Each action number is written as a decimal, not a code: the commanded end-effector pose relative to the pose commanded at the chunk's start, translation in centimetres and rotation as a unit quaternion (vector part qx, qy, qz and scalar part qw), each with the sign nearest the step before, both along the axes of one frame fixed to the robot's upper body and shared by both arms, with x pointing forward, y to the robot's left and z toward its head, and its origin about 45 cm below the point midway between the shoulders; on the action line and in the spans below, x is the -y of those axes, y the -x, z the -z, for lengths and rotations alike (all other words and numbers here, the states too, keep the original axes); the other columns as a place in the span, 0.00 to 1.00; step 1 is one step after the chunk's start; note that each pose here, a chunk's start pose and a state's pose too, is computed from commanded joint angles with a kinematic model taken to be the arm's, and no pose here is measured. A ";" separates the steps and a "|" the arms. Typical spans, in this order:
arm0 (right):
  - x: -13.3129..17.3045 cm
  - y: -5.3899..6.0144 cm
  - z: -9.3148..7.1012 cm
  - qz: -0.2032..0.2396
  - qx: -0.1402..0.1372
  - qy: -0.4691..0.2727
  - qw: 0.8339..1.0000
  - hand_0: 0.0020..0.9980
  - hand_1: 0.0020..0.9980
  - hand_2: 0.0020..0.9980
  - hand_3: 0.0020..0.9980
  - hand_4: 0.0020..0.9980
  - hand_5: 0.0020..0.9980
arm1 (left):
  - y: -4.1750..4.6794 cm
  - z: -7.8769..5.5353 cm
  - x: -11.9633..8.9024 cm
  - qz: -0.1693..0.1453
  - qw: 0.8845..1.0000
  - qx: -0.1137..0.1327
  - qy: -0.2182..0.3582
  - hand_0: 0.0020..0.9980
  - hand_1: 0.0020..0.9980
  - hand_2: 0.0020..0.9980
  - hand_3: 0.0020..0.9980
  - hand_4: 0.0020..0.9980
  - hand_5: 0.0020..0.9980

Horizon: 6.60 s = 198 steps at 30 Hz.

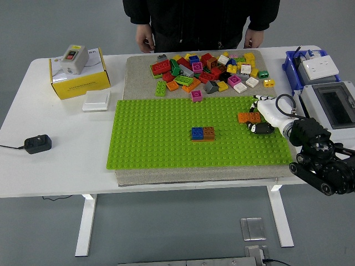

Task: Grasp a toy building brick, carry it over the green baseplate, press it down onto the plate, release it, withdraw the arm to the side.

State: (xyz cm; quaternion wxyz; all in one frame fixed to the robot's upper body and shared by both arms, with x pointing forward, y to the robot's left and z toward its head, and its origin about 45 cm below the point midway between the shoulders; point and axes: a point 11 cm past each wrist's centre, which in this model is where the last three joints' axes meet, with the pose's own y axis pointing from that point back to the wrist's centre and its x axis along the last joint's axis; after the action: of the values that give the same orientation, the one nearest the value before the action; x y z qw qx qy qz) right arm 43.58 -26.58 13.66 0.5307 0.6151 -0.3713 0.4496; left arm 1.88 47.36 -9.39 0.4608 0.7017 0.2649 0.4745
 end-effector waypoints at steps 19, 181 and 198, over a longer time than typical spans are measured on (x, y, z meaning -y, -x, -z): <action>-0.1 0.1 0.1 -0.004 0.007 0.004 1.000 0.81 0.93 0.96 0.63 0.59 0.49 | -0.16 0.0 0.0 0.001 1.000 0.002 0.001 0.63 0.61 0.58 0.70 0.46 0.56; -0.4 1.8 0.8 -0.012 0.002 -0.003 1.000 0.81 0.94 0.97 0.65 0.60 0.47 | -0.39 0.0 0.1 0.010 1.000 0.007 0.002 0.63 0.60 0.58 0.70 0.43 0.59; -0.4 1.7 0.5 -0.014 0.011 -0.005 1.000 0.79 0.92 0.95 0.53 0.55 0.43 | -0.76 0.0 0.2 0.012 1.000 0.012 0.004 0.63 0.60 0.58 0.70 0.43 0.59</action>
State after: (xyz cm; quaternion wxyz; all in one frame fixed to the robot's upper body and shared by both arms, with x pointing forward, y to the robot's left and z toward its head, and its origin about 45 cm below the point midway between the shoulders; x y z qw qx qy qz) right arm 41.91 -26.17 13.16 0.5175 0.6179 -0.3704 0.4618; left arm 2.64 47.16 -9.41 0.4726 0.6971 0.2529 0.4762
